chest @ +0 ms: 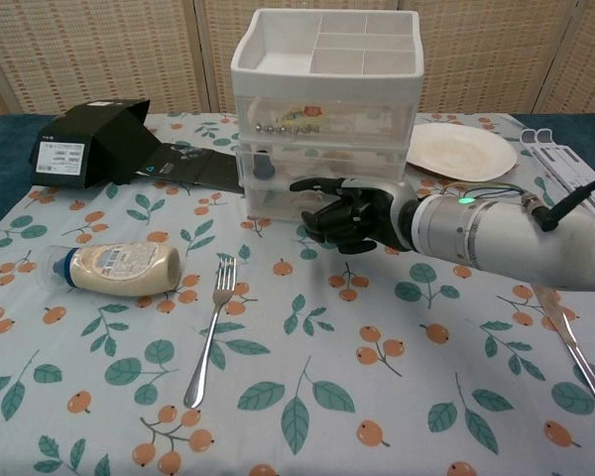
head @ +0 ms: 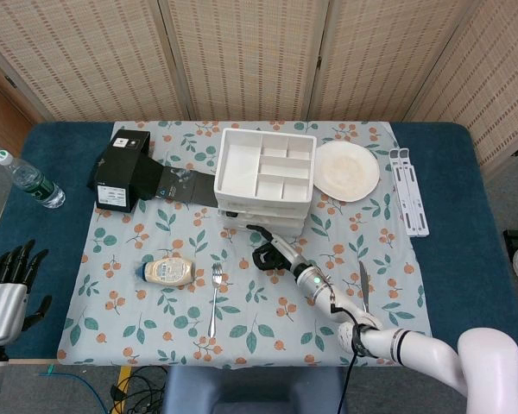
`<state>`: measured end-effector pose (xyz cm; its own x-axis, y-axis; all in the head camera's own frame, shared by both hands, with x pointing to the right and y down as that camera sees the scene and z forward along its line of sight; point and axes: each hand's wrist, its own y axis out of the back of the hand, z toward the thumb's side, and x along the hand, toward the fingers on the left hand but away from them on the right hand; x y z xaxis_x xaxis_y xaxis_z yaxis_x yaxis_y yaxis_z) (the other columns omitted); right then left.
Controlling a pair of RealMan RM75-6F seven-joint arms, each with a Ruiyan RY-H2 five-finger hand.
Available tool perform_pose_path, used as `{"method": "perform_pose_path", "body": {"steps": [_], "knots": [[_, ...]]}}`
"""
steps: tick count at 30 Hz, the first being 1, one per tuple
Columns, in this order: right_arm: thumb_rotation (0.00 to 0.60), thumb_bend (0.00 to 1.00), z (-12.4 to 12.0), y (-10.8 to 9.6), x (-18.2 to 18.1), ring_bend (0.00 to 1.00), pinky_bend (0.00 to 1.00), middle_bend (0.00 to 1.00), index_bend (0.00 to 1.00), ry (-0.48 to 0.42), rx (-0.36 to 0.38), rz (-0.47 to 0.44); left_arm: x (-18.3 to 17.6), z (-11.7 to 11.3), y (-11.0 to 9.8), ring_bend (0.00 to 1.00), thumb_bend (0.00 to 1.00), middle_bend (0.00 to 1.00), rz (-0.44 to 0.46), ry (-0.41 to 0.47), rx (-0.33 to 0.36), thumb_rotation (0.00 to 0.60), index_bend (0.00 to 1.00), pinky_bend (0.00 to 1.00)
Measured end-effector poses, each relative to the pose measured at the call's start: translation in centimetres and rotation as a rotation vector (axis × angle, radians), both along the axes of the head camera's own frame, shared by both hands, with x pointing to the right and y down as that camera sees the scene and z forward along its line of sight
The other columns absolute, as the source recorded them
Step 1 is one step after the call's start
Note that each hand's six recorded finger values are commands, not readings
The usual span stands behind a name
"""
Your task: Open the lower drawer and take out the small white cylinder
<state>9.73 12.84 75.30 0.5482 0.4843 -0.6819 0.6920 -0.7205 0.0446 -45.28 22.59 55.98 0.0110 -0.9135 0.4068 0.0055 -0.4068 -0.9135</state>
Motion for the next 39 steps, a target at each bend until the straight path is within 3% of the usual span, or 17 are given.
{"method": "perform_pose_path", "body": {"steps": [18, 25, 30, 39], "knots": [[0.6, 0.64, -0.4, 1.8, 2.0, 0.98, 1.0, 0.75, 0.04, 0.008, -0.003, -0.012, 0.2, 0.1, 0.0, 0.02, 0.33, 0.02, 0.002, 0.009, -0.004, 0.6, 0.11, 0.09], [0.6, 0.64, -1.6, 3.4, 2.9, 0.98, 1.0, 0.75, 0.04, 0.014, 0.001, -0.076, 0.3, 0.1, 0.0, 0.02, 0.33, 0.02, 0.003, 0.016, -0.002, 0.6, 0.11, 0.09], [0.6, 0.64, -3.9, 3.6, 4.0, 0.98, 1.0, 0.75, 0.04, 0.02, 0.075, -0.138, 0.3, 0.1, -0.1, 0.02, 0.33, 0.02, 0.006, 0.018, 0.0, 0.6, 0.11, 0.09], [0.6, 0.64, -7.5, 1.9, 6.4, 0.99, 1.0, 0.75, 0.04, 0.125, 0.293, -0.219, 0.8, 0.1, -0.3, 0.02, 0.33, 0.02, 0.019, 0.026, 0.004, 0.6, 0.11, 0.09]]}}
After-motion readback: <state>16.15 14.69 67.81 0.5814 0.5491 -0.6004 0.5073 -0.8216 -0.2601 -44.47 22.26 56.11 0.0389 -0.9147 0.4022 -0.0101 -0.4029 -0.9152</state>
